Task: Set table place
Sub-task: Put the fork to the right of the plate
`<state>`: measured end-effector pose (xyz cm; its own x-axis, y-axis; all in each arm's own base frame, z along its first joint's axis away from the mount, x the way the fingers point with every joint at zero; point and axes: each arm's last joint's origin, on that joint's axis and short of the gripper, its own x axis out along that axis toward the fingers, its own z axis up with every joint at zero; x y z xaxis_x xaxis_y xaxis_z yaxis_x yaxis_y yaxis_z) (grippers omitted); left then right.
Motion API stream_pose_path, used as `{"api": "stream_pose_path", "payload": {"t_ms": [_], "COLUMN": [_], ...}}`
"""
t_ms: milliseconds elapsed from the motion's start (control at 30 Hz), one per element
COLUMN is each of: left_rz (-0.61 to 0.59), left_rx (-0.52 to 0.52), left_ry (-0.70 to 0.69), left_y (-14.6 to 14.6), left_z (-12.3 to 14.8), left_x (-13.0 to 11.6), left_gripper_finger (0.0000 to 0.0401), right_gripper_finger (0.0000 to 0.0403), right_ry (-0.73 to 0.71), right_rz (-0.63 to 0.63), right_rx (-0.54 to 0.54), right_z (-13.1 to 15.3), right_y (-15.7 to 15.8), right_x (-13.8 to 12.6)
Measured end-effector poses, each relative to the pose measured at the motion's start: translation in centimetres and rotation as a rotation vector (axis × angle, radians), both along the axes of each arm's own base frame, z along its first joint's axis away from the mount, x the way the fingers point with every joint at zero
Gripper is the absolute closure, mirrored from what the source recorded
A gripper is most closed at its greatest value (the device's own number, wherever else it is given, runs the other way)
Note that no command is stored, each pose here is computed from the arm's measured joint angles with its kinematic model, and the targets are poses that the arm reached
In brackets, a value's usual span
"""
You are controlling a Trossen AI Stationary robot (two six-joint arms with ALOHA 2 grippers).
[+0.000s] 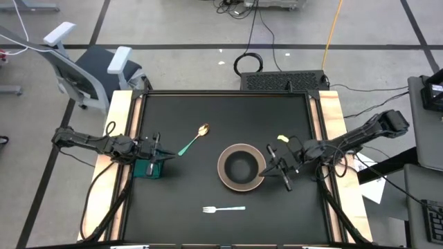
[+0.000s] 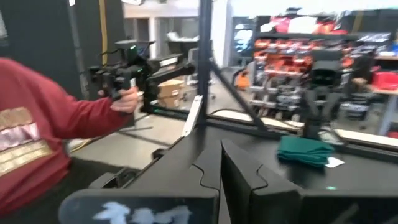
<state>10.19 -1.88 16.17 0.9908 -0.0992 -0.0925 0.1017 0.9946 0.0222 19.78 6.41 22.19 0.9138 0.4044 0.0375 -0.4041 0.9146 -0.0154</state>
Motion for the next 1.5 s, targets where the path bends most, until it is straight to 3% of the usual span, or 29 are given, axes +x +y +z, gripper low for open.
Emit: {"api": "stream_pose_path", "payload": {"t_ms": [433, 700, 900, 1200, 1500], "left_rz": [0.002, 0.001, 0.001, 0.002, 0.002], "left_rx": [-0.019, -0.010, -0.011, -0.014, -0.017], "left_ry": [0.003, 0.002, 0.002, 0.004, 0.004], "left_y": [0.0, 0.0, 0.0, 0.0, 0.0], "left_z": [0.0, 0.0, 0.0, 0.0, 0.0], "left_x": [0.0, 0.0, 0.0, 0.0, 0.0], "left_gripper_finger": [0.0343, 0.0343, 0.0343, 0.0343, 0.0343], "right_gripper_finger": [0.0403, 0.0403, 0.0403, 0.0403, 0.0403], "right_ry": [0.071, -0.004, 0.020, 0.070, 0.058], "right_rz": [0.029, 0.059, 0.086, -0.068, -0.098], "right_rx": [-0.023, 0.052, 0.095, 0.125, 0.151], "right_z": [-0.7, -0.1, 0.6, -0.1, -0.5], "right_y": [1.1, 1.9, 3.7, 5.3, 5.5], "right_x": [2.4, 2.8, 5.1, 8.8, 9.5]}}
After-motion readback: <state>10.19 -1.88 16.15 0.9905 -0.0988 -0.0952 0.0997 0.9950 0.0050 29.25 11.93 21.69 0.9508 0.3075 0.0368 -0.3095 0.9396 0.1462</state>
